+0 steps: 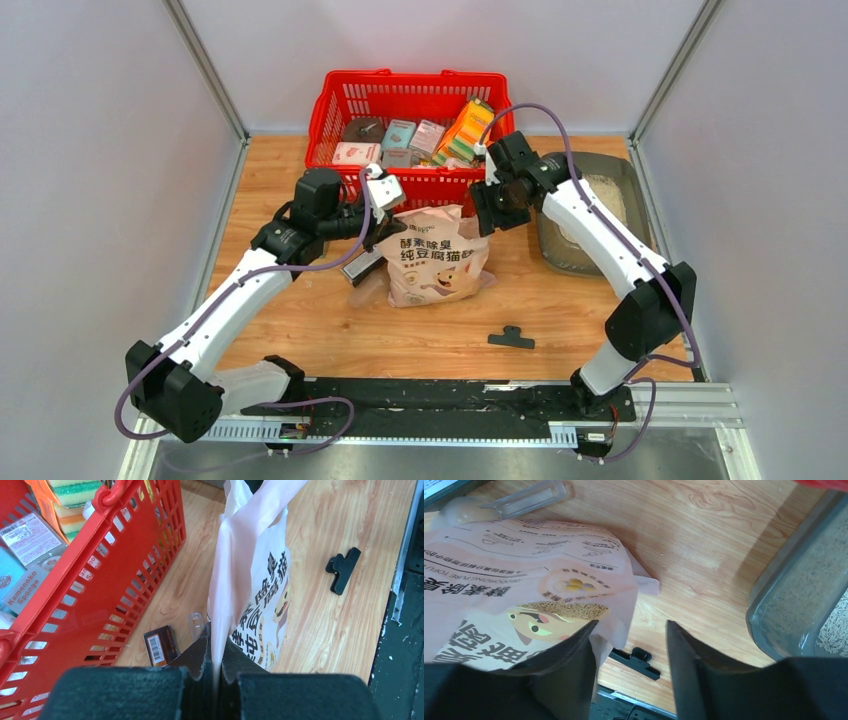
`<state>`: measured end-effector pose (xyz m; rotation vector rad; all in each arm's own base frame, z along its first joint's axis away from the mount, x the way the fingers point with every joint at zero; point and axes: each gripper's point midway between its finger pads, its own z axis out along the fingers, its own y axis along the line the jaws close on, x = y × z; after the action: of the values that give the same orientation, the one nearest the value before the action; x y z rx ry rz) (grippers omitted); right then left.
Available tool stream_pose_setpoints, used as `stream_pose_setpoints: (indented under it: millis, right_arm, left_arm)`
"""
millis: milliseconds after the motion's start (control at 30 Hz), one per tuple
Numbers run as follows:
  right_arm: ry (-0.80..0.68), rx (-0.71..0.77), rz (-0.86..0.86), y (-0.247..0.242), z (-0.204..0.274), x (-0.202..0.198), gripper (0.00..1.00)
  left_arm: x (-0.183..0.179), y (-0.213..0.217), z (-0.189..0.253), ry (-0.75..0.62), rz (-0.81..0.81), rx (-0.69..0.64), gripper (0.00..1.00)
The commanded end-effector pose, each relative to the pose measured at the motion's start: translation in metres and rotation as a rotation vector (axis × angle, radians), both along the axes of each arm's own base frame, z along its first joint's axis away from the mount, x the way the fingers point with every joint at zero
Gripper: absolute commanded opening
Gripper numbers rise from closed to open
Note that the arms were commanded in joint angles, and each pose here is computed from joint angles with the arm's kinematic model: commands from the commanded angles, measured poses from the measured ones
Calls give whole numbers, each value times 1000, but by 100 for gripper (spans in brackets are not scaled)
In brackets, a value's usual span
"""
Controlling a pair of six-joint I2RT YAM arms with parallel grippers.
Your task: Fill the litter box with clean litter
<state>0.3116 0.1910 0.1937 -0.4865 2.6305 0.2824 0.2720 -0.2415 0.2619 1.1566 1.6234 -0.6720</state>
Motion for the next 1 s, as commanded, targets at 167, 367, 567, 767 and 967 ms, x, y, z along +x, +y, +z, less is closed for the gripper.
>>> stream_pose_setpoints:
  millis: [167,367,567,767,967]
  right_arm:
    - [11,117,23,0,13,-8,0]
    - [-116,182,57,18,48,21,0]
    - [-183,164,38,15,65,42,0]
    - [-161,144,-39,-5,51,42,0]
    - [-149,132,-93,-20,35,47,0]
  left_arm:
    - [18,-11,96,-323,-30,-156,0]
    - [39,-21,110,-408,-38,-166,0]
    - [65,-33,152,-517,-29,-210,0]
    - [75,-40,145,-500,-43,-206,0]
    - [74,-40,112,-415,-44,-163,3]
